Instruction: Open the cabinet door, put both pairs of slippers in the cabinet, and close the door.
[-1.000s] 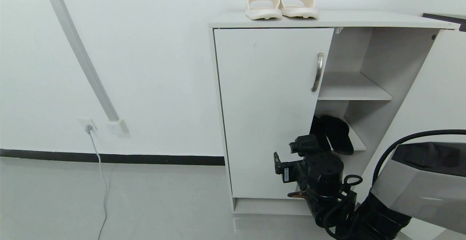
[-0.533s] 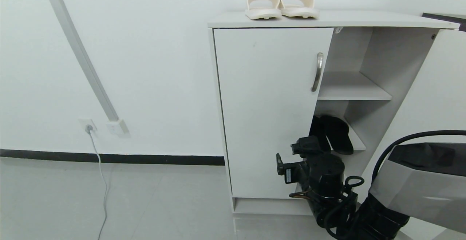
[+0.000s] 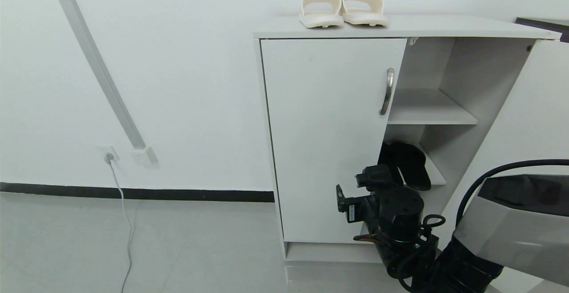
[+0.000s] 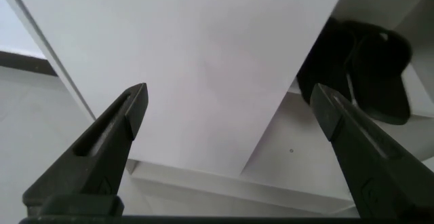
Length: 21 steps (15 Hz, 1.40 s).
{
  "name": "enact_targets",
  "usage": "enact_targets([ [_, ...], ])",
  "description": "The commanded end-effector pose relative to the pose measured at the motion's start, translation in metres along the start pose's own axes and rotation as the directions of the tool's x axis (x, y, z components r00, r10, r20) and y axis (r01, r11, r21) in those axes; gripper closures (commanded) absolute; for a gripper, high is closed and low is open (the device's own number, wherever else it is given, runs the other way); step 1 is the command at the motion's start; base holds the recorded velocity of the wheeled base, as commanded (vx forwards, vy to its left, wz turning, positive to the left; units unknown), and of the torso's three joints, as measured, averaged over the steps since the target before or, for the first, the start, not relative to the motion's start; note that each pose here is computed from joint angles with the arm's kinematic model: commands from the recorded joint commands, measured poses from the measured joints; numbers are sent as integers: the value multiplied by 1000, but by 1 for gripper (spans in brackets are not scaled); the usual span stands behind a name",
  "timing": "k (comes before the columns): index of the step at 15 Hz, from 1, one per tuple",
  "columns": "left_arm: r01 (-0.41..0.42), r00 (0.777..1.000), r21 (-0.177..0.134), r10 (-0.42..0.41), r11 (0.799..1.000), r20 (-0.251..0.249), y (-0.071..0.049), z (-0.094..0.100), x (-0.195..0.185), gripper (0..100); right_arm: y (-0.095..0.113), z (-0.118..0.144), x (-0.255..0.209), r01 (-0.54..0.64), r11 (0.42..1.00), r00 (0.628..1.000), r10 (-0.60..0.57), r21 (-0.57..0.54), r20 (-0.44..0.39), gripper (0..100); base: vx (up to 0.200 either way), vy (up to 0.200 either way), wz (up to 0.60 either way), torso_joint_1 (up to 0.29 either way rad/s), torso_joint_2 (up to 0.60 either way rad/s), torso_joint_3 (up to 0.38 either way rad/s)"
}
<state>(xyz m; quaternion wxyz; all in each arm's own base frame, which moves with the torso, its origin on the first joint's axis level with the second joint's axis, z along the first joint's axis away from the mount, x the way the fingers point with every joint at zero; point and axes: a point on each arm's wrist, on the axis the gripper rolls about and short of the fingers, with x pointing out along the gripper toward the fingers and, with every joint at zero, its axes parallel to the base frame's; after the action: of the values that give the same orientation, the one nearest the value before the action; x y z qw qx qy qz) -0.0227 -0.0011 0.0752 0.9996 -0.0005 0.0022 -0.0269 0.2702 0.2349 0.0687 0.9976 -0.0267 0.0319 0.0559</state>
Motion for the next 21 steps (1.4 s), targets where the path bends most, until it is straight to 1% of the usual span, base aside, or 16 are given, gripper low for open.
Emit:
enact_targets([
  [1, 0, 1000, -1, 0, 1000, -2, 0, 0, 0, 100, 0, -1, -1, -2, 1000, 1000, 2, -4, -5, 0, 0, 0, 0, 12, -149, -349],
  [5, 0, 1000, -1, 0, 1000, -2, 0, 0, 0, 100, 0, -2, -1, -2, 1000, 1000, 2, -7, -9, 0, 0, 0, 0, 51, -493, -360],
  [9, 0, 1000, -1, 0, 1000, -2, 0, 0, 0, 100, 0, -2, -1, -2, 1000, 1000, 2, -7, -9, 0, 0, 0, 0, 115, -458, -344],
  [16, 0, 1000, -1, 0, 1000, -2, 0, 0, 0, 100, 1, -5, -3, -8, 1000, 1000, 8, -15, -19, 0, 0, 0, 0, 156, -474, -323],
  [21, 0, 1000, -1, 0, 1000, -2, 0, 0, 0, 100, 1, -6, -2, -8, 1000, 1000, 8, -10, -13, 0, 0, 0, 0, 199, -506, -316],
])
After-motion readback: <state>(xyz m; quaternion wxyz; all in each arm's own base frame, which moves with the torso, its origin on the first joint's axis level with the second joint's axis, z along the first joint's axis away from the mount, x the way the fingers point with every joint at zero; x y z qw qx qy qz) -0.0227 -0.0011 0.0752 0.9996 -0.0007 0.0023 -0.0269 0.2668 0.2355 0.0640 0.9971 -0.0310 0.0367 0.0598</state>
